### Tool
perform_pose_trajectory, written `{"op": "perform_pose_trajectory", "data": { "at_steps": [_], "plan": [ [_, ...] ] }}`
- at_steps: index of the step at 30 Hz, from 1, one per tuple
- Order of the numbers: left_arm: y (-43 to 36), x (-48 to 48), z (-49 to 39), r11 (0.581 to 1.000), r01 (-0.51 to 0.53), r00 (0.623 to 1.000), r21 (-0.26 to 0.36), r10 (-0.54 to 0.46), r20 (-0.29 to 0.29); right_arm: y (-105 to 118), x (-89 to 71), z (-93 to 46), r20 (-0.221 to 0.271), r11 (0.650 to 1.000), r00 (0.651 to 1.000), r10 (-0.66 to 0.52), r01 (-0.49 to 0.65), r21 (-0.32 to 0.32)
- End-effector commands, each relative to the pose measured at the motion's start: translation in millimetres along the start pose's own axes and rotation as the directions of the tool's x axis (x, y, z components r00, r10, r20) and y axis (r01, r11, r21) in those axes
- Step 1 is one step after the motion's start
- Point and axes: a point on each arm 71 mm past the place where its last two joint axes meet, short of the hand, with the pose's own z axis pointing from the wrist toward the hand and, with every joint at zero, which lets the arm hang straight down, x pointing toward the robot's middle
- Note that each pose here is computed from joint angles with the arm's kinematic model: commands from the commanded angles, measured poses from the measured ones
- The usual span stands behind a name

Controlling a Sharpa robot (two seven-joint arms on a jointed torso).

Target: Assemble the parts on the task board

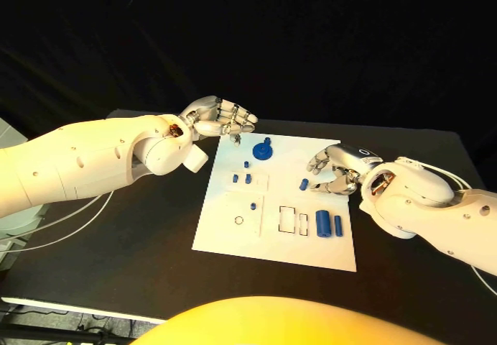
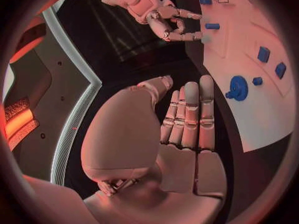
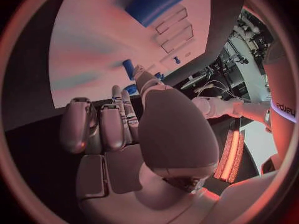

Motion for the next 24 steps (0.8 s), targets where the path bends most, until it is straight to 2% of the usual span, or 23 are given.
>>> {"op": "perform_pose_trajectory", "data": {
  "at_steps": [1,10,24],
  "plan": [
    [-1.6,2.1,0.6,1.000,0.010,1.000,0.010,-0.010,-0.018,2.2,4.0,3.5,-0.026,0.999,0.999,-0.037,0.036,-0.020],
    [-1.7,2.3,0.6,1.000,0.010,1.000,0.010,-0.010,-0.018,6.7,12.8,10.8,-0.050,0.999,0.998,-0.040,0.038,-0.028],
    [-1.4,2.4,0.8,1.000,0.010,1.000,0.006,-0.010,-0.019,13.9,18.9,13.9,-0.072,0.998,0.997,-0.038,0.034,-0.048]
  ]
}}
